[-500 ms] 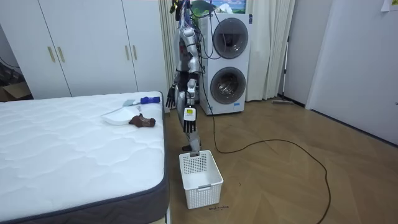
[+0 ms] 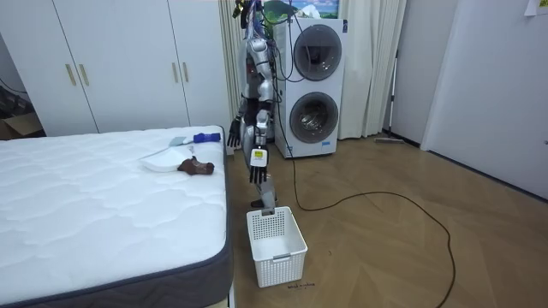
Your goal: Clean bed
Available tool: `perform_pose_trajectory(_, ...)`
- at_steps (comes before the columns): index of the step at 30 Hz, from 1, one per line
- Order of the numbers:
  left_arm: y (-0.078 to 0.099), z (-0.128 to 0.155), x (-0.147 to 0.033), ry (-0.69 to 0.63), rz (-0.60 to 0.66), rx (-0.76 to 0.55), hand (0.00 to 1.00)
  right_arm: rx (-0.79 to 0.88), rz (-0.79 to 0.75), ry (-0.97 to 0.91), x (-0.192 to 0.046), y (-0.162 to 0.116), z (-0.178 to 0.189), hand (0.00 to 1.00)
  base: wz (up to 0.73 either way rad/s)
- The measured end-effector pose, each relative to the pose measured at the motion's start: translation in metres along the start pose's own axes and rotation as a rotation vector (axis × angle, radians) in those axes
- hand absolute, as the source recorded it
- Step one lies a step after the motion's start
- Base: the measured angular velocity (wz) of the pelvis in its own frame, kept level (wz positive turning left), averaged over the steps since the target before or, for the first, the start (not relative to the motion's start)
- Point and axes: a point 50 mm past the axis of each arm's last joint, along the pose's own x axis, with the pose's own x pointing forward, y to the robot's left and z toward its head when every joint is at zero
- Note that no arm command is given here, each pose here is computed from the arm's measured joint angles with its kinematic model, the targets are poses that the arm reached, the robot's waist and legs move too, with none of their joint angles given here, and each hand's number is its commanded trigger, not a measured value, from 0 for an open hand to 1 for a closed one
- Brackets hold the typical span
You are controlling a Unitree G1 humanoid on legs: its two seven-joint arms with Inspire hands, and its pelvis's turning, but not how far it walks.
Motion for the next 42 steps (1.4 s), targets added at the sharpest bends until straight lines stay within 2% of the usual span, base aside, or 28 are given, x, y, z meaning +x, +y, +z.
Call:
perform_pose_trajectory(4, 0.01, 0.01, 0.001, -0.056, 0.1, -0.031, 0.0, -0.004, -0.026, -0.008, 0.0, -0.001, 0.0, 0.0, 0.02)
perform_pose_trajectory(7, 0.027, 0.024, -0.001, -0.124, 0.232, -0.116, 0.0, -0.005, -0.039, -0.012, -0.001, -0.002, -0.001, 0.0, 0.03)
perform_pose_trajectory(9, 0.041, 0.037, -0.005, -0.2, 0.339, -0.263, 0.0, -0.005, -0.054, -0.012, -0.001, -0.003, -0.002, 0.0, 0.0)
perform_pose_trajectory(14, 0.06, 0.052, -0.012, -0.295, 0.472, -0.44, 0.0, -0.017, -0.077, -0.015, -0.002, -0.004, -0.006, 0.0, -0.05)
perform_pose_trajectory(20, 0.074, 0.076, -0.026, -0.446, 0.581, -0.488, 0.0, -0.031, -0.065, -0.031, -0.002, -0.003, -0.005, 0.0, 0.0)
perform_pose_trajectory(24, 0.09, 0.111, -0.048, -0.66, 0.665, -0.517, 0.0, -0.052, -0.062, -0.042, -0.002, -0.003, -0.003, 0.0, 0.0)
perform_pose_trajectory(29, 0.088, 0.13, -0.059, -0.779, 0.649, -0.479, 0.0, -0.055, -0.057, -0.066, -0.002, -0.003, 0.0, 0.0, 0.0)
perform_pose_trajectory(42, 0.081, 0.144, -0.06, -0.831, 0.559, -0.425, 0.0, -0.055, -0.009, -0.077, -0.002, -0.003, 0.003, 0.0, -0.01)
